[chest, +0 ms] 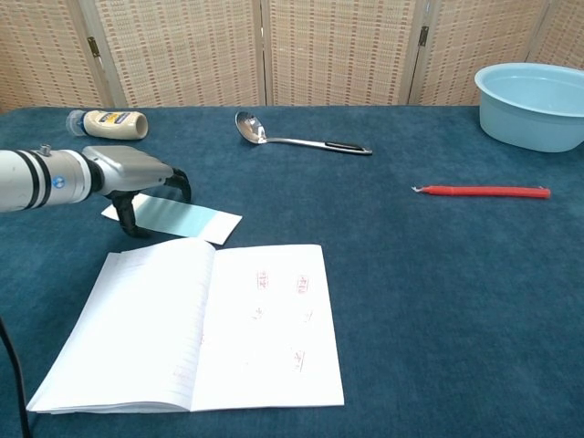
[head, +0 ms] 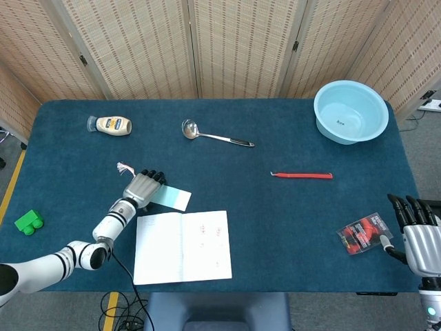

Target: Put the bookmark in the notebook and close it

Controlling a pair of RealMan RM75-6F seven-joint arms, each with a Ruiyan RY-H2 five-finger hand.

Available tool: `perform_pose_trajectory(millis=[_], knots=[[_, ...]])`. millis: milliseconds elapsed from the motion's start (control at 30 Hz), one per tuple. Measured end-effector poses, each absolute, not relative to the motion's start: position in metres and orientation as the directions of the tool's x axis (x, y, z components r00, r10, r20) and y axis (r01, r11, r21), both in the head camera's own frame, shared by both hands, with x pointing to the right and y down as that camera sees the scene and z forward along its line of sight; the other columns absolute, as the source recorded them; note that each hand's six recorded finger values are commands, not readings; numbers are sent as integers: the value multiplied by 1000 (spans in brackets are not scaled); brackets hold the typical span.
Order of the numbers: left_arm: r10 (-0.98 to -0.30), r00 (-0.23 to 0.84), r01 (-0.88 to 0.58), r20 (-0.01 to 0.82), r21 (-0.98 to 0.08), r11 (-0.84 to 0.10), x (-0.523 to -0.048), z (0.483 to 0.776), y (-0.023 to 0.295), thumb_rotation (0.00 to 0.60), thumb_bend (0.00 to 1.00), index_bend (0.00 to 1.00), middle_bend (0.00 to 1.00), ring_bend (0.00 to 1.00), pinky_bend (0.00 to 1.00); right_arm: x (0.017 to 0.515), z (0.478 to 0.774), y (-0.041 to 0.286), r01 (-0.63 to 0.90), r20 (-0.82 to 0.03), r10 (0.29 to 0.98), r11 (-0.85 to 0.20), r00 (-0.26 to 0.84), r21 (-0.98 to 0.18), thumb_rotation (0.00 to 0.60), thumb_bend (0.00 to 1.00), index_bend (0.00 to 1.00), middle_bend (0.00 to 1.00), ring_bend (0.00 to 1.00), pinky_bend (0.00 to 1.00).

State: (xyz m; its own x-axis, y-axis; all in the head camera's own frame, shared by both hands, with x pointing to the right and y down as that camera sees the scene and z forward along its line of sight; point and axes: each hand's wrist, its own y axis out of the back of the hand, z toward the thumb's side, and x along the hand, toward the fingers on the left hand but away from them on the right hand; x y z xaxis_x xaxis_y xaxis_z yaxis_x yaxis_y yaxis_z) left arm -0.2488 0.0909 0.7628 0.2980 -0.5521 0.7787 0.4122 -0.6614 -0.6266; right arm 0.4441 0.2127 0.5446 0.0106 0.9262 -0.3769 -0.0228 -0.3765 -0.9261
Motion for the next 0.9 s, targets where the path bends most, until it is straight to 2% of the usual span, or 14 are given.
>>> perform_pose_trajectory(millis=[167, 533, 900], knots=[[-551, 296, 410, 780, -625, -664, -248, 764, 91, 600, 347, 240, 103, 115, 180, 444, 545, 213, -23, -379, 925, -379, 9, -925, 600, 210, 81, 140, 81, 114], [-550, 291, 406, 783, -621, -671, -246, 767, 91, 600, 348, 245, 103, 115, 180, 445, 545, 214, -23, -381, 925, -381, 4, -924, 600, 210, 81, 140, 81, 114], [-559, 287, 391, 778, -628, -673, -246, 772, 90, 600, 348, 310, 103, 115, 180, 447, 545, 214, -25, -381, 925, -381, 0, -924, 600, 210, 81, 140, 81, 114]])
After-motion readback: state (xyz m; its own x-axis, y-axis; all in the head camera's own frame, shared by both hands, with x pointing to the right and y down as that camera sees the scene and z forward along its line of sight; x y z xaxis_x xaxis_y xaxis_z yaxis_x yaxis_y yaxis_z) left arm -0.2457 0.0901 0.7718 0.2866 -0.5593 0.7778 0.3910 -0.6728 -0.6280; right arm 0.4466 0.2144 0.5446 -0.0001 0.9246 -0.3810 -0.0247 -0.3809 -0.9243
